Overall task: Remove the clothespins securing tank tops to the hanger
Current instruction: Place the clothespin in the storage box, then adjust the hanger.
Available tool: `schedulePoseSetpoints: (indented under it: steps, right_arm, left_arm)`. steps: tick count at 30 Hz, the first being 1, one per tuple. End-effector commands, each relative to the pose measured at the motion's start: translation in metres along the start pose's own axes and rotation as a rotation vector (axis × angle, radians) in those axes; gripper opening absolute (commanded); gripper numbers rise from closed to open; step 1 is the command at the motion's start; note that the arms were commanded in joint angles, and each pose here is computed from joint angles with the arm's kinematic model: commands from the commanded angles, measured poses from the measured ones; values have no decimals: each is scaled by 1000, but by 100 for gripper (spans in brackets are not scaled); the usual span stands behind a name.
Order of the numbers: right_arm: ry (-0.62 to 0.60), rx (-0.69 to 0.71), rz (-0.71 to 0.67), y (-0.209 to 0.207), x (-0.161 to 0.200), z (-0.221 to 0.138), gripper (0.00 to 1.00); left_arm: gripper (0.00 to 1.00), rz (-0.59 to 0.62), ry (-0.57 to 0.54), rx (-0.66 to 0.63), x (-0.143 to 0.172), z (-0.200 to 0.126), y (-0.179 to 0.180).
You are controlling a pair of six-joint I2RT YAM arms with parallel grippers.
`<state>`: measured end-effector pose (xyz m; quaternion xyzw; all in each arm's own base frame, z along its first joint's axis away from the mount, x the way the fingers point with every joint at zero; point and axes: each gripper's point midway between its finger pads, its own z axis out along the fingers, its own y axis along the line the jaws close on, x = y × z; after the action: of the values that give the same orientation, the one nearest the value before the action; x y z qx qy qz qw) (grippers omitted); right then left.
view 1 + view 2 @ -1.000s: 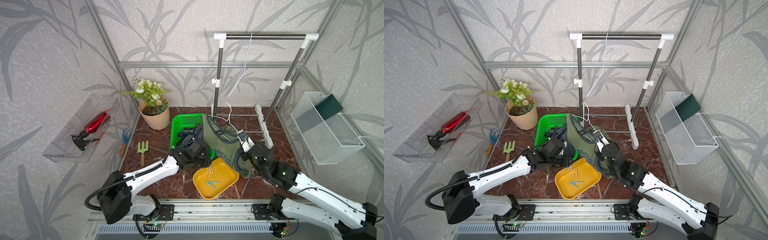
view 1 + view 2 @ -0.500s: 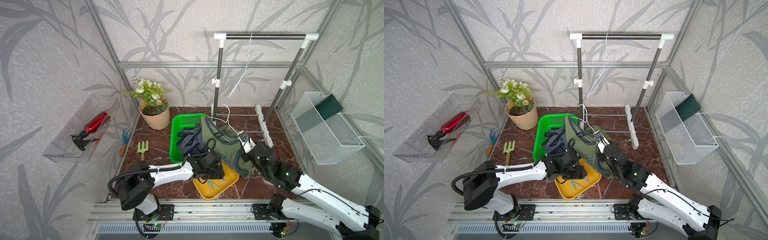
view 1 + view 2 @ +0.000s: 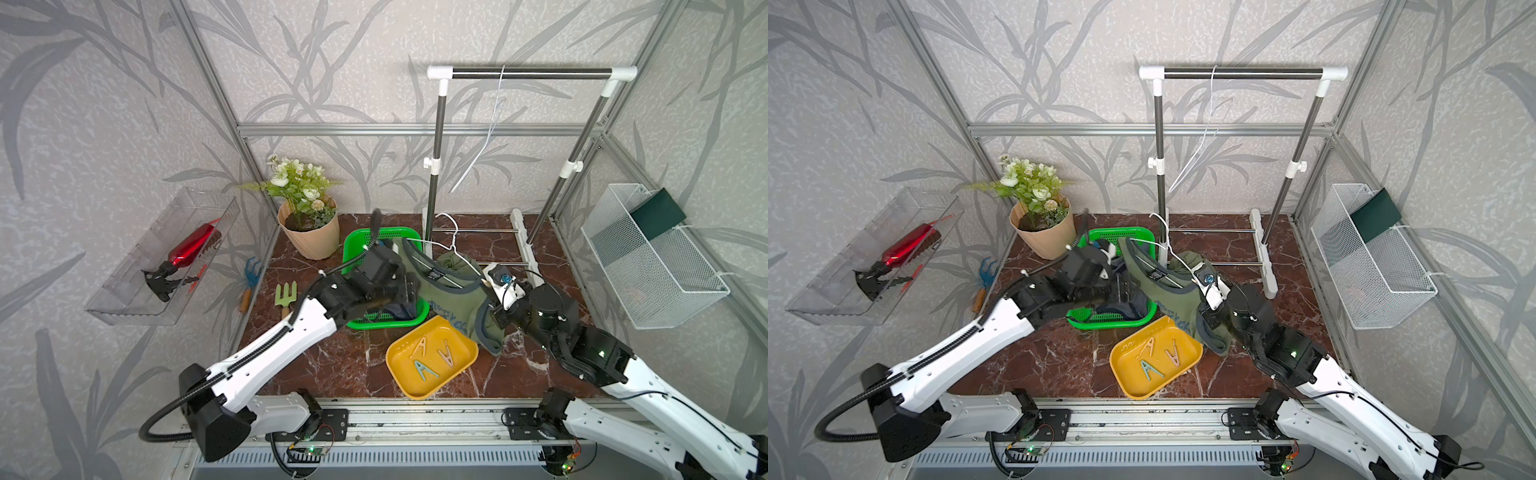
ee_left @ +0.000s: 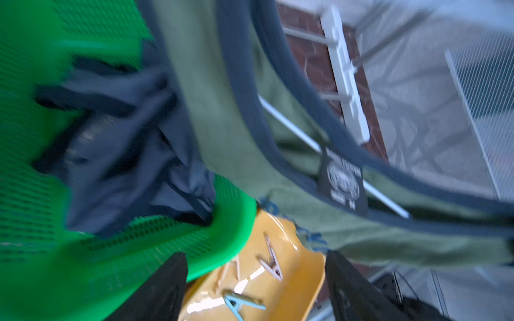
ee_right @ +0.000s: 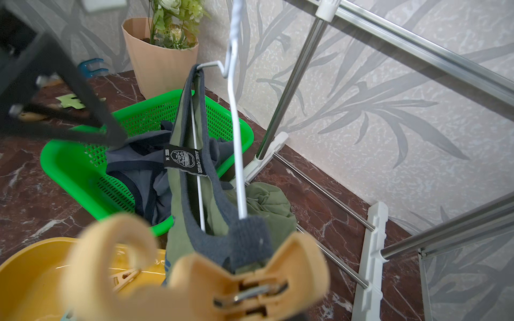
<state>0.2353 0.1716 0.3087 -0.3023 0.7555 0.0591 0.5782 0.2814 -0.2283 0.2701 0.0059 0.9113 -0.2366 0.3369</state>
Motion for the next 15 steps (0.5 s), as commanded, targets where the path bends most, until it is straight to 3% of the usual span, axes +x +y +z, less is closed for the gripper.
schedulePoseSetpoints:
  steps: [1, 8, 15]
  right_arm:
    - [-54, -80, 24, 6, -19, -13, 0]
    - [-58, -176, 47, 24, -18, -10, 0]
    - [-104, -202, 60, 28, -22, -14, 0]
  left_arm:
    - [81, 72, -3, -82, -20, -19, 26]
    - [86, -74, -79, 67, -76, -21, 10]
    - [88, -171, -37, 110, -90, 1, 13]
